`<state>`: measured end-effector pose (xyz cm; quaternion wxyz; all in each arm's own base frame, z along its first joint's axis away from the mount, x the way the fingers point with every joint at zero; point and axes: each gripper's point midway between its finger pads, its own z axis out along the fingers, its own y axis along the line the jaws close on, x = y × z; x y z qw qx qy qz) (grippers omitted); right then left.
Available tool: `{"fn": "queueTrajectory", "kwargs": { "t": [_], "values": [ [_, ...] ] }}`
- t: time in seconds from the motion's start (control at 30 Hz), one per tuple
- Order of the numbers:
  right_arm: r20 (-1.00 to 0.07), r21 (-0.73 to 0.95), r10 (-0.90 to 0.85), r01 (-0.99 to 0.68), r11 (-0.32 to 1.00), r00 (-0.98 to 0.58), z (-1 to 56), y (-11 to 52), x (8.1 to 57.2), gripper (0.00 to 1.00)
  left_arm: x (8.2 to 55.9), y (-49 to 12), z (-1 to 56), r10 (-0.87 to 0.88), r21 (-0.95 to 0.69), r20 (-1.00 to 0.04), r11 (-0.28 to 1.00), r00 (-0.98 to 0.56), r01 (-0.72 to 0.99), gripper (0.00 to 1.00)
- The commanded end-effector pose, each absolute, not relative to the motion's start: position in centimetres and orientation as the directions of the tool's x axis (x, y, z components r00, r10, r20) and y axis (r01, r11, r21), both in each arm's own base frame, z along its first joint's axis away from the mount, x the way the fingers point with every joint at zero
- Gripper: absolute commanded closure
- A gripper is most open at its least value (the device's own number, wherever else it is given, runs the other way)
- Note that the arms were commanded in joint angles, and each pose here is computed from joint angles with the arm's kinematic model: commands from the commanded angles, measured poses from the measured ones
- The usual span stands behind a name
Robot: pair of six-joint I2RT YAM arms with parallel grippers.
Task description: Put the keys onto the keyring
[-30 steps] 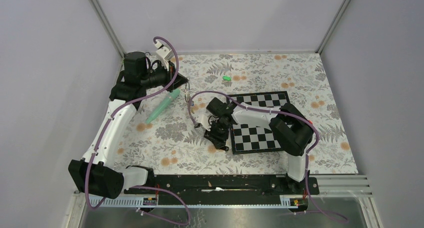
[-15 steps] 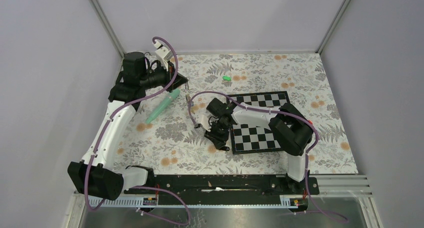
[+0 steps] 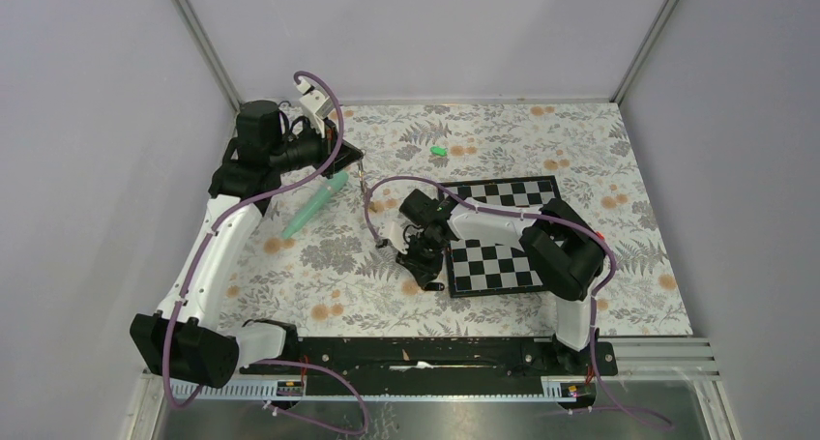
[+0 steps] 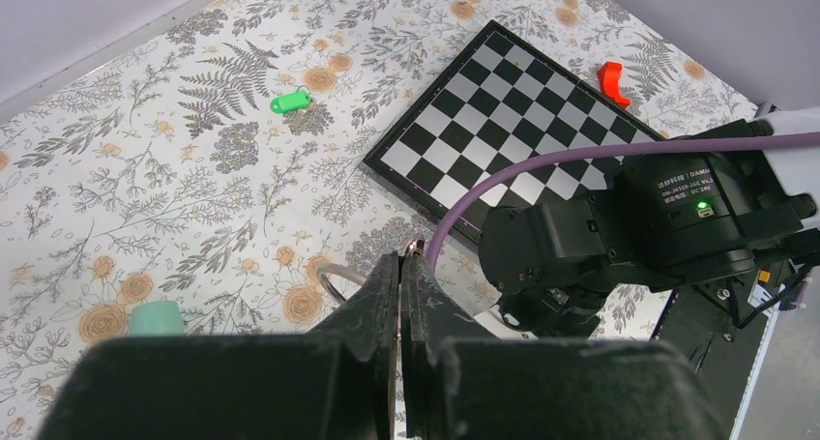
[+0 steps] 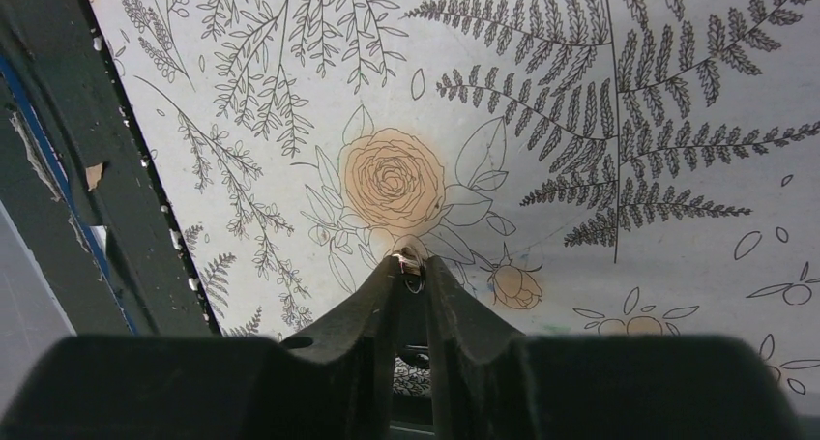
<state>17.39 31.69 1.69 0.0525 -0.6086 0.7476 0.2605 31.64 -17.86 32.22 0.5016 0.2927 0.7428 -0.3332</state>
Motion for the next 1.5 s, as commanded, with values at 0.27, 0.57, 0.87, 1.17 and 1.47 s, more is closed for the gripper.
{"fn": "queueTrajectory", "kwargs": {
  "t": [0.27, 0.57, 0.87, 1.17, 1.47],
  "values": [
    [-0.395, 0.377, -0.88, -0.92, 0.108, -0.265, 2.4, 31.7, 16.5, 0.95, 31.4, -17.9, 34.8, 0.074, -0.142, -0.971, 0.586, -0.226, 0.798, 1.0],
    [-0.421, 0.325, -0.874, -0.94, 0.104, -0.242, 2.9, 31.6, 17.2, 0.99, 31.4, -17.9, 34.8, 0.074, -0.142, -0.971, 0.586, -0.227, 0.798, 1.0],
    [-0.42, 0.315, -0.875, -0.943, 0.108, -0.24, 2.7, 31.2, 17.0, 0.93, 31.4, -18.0, 34.8, 0.073, -0.143, -0.971, 0.585, -0.227, 0.798, 1.0],
    [-0.418, 0.312, -0.88, -0.945, 0.096, -0.227, 2.6, 31.0, 16.6, 0.87, 31.4, -18.0, 34.8, 0.072, -0.143, -0.971, 0.584, -0.226, 0.799, 1.0],
    [-0.431, 0.31, -0.877, -0.948, 0.078, -0.213, 3.1, 31.0, 16.3, 0.85, 31.4, -17.9, 34.7, 0.071, -0.144, -0.971, 0.586, -0.227, 0.797, 1.0]
  ]
}}
